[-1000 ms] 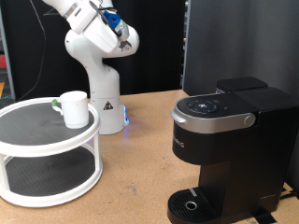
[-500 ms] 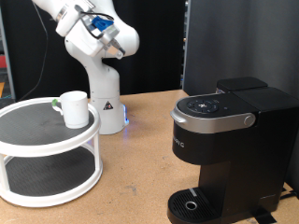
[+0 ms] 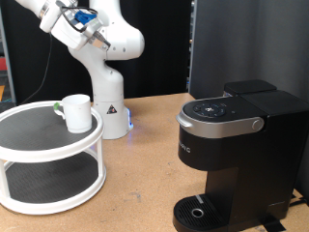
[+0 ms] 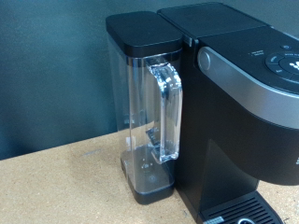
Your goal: Make a cup of coffee with the keurig machine
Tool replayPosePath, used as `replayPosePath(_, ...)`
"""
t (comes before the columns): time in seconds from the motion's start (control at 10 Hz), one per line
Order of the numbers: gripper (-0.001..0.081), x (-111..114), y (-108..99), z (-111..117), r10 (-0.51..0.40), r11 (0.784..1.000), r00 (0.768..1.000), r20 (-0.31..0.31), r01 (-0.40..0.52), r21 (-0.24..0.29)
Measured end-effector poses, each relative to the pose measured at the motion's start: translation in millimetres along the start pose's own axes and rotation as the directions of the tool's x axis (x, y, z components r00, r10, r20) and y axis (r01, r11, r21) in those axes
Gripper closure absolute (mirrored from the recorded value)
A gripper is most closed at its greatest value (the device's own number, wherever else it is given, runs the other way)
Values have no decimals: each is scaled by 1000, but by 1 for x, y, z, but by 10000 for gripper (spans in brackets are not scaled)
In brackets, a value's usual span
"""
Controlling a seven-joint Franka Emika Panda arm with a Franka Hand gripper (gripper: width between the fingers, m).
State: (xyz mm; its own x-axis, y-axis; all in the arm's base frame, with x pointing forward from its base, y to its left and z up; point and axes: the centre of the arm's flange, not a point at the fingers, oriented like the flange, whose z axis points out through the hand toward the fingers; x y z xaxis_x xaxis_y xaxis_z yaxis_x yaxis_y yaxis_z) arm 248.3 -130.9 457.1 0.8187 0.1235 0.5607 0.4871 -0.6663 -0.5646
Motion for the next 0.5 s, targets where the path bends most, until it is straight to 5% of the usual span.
replayPosePath(0.5, 799, -28, 10, -20, -44, 999, 999, -8, 44, 11)
